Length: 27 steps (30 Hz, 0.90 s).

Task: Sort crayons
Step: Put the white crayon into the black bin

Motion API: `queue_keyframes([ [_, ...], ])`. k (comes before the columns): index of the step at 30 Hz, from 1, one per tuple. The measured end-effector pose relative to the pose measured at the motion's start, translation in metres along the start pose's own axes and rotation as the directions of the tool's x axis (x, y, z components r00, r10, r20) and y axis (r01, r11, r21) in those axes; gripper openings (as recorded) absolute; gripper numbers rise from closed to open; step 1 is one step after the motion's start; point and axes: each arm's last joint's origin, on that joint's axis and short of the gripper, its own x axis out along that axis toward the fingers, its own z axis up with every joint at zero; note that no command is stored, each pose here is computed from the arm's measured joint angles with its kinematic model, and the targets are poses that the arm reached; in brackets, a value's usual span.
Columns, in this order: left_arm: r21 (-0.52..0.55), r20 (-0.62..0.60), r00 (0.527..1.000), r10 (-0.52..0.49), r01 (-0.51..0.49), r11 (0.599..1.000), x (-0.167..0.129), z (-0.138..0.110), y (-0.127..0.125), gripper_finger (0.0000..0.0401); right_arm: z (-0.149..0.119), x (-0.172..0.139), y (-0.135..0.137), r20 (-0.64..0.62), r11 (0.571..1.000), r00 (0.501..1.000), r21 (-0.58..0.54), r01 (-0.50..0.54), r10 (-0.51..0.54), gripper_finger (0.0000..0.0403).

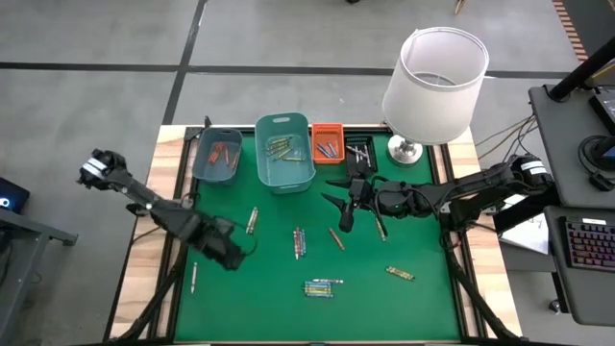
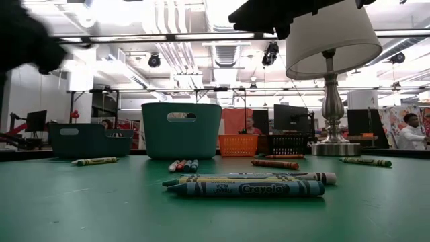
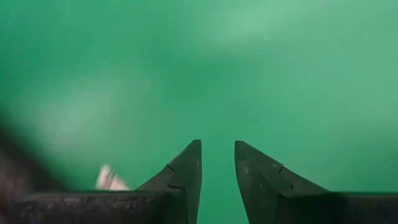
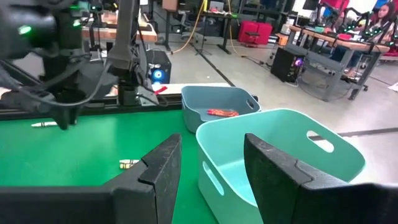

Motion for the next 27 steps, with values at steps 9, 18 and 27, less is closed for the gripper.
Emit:
queue_keyframes([
  [9,-0.178,-0.077,0.970,0.230,-0.241,0.954,0.023,-0.054,0.014,0.0077,-0.002,0.000,0.000,-0.017,1.000,1.000,0.010,-0.003,0.003,0.0164],
  [18,-0.223,-0.017,0.940,0.339,-0.335,0.916,0.045,-0.077,0.022,0.0099,-0.003,0.000,0.002,-0.030,0.998,0.998,0.039,-0.047,0.048,0.0164],
  [27,-0.201,0.023,0.917,0.399,-0.386,0.900,0.061,-0.077,0.021,0.0115,-0.006,-0.001,0.003,-0.054,0.994,0.995,0.068,-0.085,0.089,0.0164],
])
